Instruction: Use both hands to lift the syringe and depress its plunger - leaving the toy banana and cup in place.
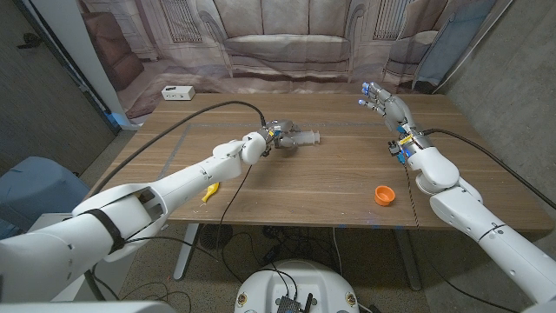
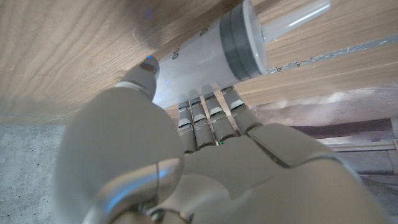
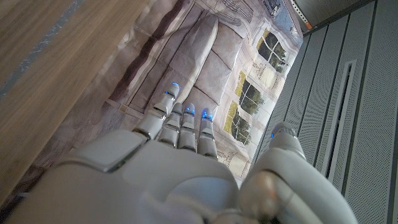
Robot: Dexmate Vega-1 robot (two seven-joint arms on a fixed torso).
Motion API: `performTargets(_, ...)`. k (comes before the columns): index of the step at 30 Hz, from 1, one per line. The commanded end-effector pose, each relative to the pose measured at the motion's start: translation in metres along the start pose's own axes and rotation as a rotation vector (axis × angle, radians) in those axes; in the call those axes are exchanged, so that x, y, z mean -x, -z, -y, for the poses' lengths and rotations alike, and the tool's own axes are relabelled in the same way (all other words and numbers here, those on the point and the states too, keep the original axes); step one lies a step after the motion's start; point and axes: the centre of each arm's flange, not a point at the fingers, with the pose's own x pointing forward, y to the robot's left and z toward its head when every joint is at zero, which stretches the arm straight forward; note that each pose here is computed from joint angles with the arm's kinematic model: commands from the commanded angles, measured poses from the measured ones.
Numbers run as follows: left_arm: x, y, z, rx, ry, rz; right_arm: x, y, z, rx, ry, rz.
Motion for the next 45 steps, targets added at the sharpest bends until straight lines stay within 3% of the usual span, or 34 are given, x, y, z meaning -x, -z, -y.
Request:
performTargets(1,0.006,-0.001,-0.001,-0.012,-0.016,-0.005,0.001,-0.001,-0.002,0.006,-0.003,-0.003)
performTargets(17,0.023,0.003,-0.019,0.015,-0.091,-0.003,0.003,-0.003,-0.007,0.001,0.001,0.000)
performTargets(26,0.043,0.005,-0.036,0.061,-0.179,0.001,0.006,-0.004,-0.008,0.002,0.000,0.005)
performTargets(45,0.068,0.008,-0.061,0.234,-0.274,0.037,0.010,-0.004,-0.005,-0.005,0.014,0.016)
